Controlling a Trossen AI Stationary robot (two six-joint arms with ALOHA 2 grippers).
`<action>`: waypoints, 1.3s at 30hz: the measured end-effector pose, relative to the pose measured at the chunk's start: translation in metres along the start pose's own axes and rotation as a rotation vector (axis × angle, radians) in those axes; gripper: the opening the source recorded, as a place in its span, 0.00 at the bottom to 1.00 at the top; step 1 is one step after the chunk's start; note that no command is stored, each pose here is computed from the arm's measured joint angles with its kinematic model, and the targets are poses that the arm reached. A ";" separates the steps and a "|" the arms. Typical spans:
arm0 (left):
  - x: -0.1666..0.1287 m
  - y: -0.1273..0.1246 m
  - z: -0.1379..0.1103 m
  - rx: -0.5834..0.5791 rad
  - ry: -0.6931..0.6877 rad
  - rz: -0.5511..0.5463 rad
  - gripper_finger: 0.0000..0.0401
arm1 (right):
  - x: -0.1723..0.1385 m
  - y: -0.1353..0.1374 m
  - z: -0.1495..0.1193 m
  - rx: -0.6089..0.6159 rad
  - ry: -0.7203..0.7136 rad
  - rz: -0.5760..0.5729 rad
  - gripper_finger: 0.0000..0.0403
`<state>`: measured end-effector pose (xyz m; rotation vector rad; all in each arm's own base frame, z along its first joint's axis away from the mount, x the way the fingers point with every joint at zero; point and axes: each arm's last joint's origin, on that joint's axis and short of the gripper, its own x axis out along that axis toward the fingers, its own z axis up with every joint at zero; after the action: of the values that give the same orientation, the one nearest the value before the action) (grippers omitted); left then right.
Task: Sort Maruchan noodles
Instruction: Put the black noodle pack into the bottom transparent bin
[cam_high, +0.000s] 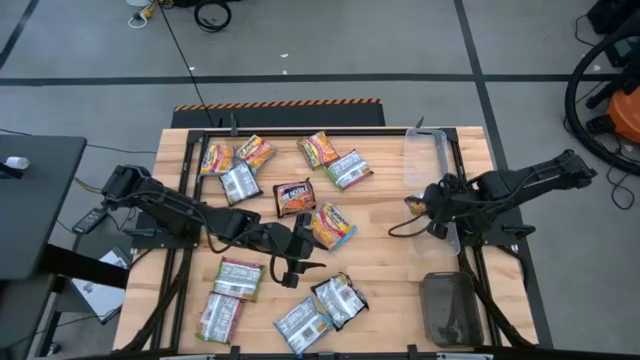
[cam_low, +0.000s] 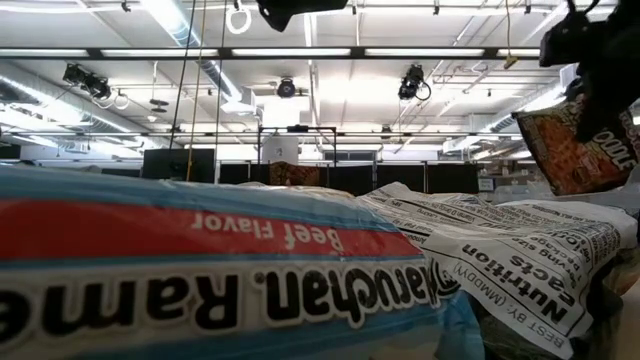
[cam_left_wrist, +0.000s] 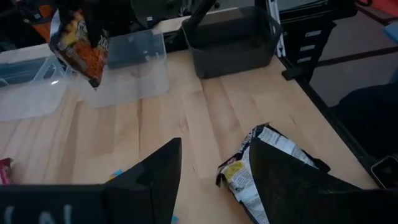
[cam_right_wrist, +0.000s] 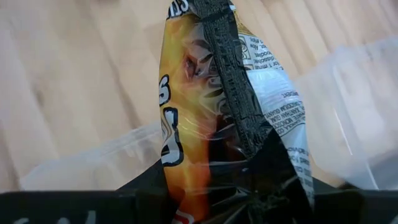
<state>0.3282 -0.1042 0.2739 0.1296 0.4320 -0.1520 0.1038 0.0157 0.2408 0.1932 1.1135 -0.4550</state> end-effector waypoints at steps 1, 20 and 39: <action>0.000 0.000 0.000 -0.001 -0.004 0.001 0.48 | 0.002 0.000 0.002 0.011 0.014 -0.013 0.35; 0.000 0.002 0.002 0.011 -0.025 0.006 0.48 | 0.019 -0.001 0.017 -0.092 0.204 0.032 0.51; 0.000 0.003 0.003 0.009 -0.031 0.009 0.48 | 0.036 -0.001 0.019 -0.250 0.461 0.018 0.32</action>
<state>0.3304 -0.1017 0.2771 0.1379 0.3993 -0.1466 0.1316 -0.0018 0.2166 0.0885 1.6074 -0.2543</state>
